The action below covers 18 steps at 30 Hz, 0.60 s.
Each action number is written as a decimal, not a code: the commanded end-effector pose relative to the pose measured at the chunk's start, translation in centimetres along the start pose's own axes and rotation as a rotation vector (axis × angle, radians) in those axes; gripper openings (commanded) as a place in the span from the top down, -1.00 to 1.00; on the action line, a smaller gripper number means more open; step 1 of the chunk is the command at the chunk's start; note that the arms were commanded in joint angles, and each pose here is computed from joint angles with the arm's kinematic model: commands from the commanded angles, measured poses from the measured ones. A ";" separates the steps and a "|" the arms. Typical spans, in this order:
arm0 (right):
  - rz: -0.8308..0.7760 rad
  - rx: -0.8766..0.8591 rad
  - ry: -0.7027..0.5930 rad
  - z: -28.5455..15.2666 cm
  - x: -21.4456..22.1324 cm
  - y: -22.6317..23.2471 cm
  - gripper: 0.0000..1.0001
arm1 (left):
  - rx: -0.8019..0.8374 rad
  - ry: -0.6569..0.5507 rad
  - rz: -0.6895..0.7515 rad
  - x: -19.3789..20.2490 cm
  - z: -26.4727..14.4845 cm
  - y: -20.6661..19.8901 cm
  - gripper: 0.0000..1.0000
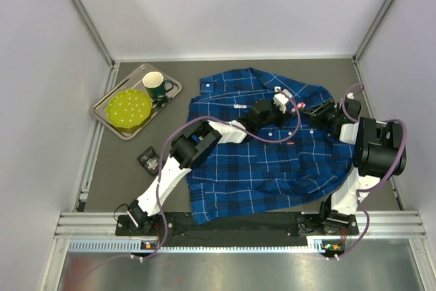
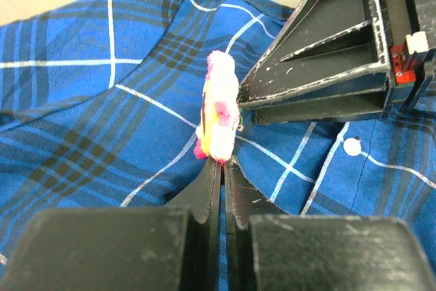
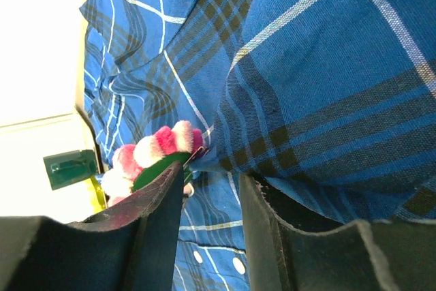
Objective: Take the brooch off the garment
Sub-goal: Place the brooch on the flattened clothing.
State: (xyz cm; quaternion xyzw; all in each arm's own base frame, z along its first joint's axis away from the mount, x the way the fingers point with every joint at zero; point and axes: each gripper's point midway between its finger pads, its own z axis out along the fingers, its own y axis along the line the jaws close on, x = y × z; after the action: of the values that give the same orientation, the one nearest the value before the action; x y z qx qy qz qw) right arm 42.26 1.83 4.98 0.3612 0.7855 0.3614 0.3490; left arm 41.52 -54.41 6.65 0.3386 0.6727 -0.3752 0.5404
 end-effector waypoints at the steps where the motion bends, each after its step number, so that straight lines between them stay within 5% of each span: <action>1: -0.015 -0.031 -0.038 -0.3 -0.8 0.6 0.23 | 0.075 -0.156 0.088 -5.4 0.0 -1.8 1.00; 18: -0.011 -0.041 -0.042 -0.5 -1.0 0.6 0.23 | 0.087 -0.172 0.110 -5.1 -0.5 -2.1 1.00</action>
State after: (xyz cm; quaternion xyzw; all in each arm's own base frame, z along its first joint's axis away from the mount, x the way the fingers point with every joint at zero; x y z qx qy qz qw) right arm 41.93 1.61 4.67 0.3681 0.7825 0.3621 0.3480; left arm 41.01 -54.55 7.24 0.3602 0.6396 -0.3816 0.5617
